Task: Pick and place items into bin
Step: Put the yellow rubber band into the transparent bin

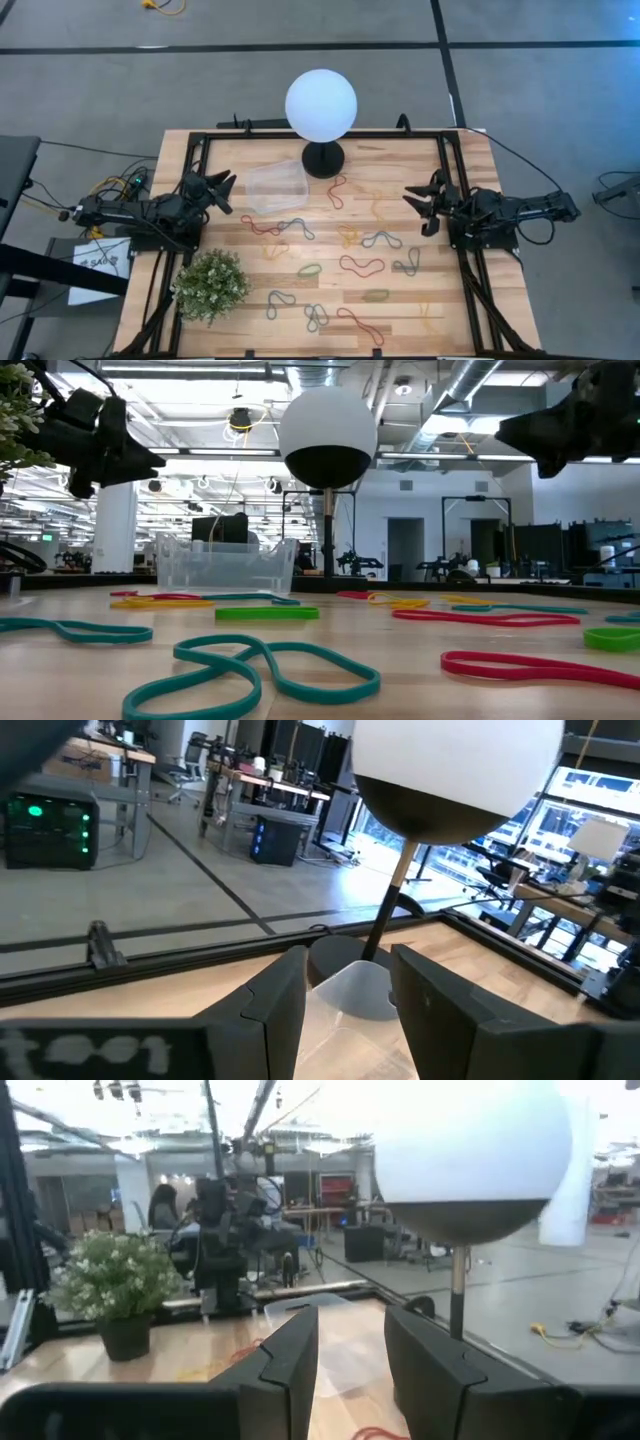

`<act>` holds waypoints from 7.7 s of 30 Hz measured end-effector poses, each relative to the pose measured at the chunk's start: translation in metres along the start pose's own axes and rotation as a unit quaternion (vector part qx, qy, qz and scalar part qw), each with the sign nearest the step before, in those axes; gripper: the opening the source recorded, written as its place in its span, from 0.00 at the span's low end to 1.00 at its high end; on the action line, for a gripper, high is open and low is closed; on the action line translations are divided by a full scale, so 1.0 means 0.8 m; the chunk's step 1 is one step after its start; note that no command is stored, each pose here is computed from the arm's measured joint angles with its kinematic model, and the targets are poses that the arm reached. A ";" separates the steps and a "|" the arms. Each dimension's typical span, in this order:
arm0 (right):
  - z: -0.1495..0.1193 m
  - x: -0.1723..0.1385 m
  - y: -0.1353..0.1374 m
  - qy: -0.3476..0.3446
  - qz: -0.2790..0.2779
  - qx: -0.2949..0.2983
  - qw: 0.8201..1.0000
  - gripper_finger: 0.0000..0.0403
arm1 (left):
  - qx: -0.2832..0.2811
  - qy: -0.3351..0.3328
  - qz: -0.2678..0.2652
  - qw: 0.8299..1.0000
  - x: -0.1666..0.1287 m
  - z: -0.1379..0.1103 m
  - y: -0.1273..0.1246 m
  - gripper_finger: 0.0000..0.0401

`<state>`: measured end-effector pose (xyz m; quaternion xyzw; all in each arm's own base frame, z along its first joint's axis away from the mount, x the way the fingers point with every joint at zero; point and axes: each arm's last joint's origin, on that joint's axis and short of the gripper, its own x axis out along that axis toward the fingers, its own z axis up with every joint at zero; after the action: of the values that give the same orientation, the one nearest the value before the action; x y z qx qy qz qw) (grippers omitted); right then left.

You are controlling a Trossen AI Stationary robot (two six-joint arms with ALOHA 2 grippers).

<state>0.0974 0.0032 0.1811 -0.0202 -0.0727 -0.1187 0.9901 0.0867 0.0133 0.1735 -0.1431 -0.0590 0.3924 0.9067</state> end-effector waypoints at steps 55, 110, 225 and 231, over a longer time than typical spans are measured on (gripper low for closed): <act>-0.091 0.158 0.019 0.509 -0.191 0.086 0.835 0.28 | 0.039 -0.026 0.033 0.998 0.000 0.006 0.001 0.34; 0.085 0.346 0.048 0.151 -0.049 -0.082 0.984 0.00 | 0.040 -0.025 0.033 0.998 0.000 0.006 0.001 0.34; -0.059 0.305 0.121 0.729 0.080 -0.117 0.669 0.18 | 0.034 -0.032 0.004 0.999 0.000 0.010 -0.002 0.34; -0.072 0.301 0.109 0.735 0.073 -0.111 0.665 0.18 | 0.080 -0.053 -0.048 0.994 -0.007 0.050 -0.009 0.34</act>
<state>0.3576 0.0290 0.1576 -0.0413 0.6938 -0.0296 0.7183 0.0792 0.0128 0.2142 -0.0466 -0.0820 0.3585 0.9288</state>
